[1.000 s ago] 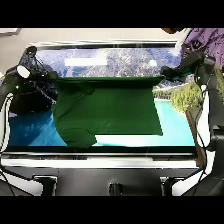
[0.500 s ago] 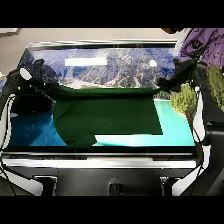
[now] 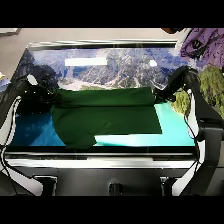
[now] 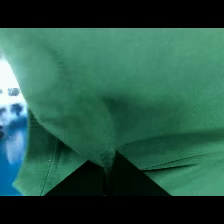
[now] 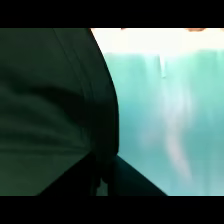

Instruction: Fold the clothes and pants, and hang the long-sleeved shirts on hangers.

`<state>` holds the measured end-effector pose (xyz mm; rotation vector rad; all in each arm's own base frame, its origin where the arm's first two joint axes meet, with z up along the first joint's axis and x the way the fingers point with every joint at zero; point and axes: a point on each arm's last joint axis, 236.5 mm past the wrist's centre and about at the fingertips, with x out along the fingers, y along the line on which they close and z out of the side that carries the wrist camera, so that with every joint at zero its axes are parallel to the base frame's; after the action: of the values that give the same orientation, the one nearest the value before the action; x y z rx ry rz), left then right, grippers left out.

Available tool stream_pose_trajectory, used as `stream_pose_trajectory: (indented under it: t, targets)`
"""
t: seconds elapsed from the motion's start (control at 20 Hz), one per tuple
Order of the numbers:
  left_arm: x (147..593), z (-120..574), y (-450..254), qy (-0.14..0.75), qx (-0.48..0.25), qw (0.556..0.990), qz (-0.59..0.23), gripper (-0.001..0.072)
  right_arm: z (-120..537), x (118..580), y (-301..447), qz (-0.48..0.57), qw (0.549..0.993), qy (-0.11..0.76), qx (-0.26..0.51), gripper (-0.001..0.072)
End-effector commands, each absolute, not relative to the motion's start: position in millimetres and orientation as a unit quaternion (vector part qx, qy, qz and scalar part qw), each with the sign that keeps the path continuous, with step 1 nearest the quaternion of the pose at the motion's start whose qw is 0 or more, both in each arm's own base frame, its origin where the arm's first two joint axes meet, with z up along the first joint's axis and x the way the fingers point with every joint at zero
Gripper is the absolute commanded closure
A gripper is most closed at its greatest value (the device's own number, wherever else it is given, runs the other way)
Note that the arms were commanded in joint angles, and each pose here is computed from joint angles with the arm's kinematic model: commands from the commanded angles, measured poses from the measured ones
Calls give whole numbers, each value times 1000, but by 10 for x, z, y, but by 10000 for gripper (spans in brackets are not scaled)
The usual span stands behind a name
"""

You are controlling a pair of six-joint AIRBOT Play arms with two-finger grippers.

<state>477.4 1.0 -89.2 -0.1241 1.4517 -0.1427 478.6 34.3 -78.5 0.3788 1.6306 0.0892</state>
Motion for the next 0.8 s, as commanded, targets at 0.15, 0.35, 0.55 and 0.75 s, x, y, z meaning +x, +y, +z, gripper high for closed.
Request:
stream_pose_trajectory:
  t: [0.15, 0.35, 0.55, 0.75]
  targets:
    - [4763, -686, 52, 660, -63, 746, -66, 76, -631, 4637, 325, 37, 665, 737, 117, 132]
    - [4617, -3, 436, 619, -119, 776, -29, 76, 171, 4635, -20, 55, 721, 674, 147, 201]
    - [3594, -106, 584, 625, -244, 742, 0, 76, 313, 4116, -388, 66, 723, 635, 265, 196]
    - [2602, -515, -36, 630, -349, 693, -19, 76, -52, 3482, -416, 32, 704, 639, 308, 196]
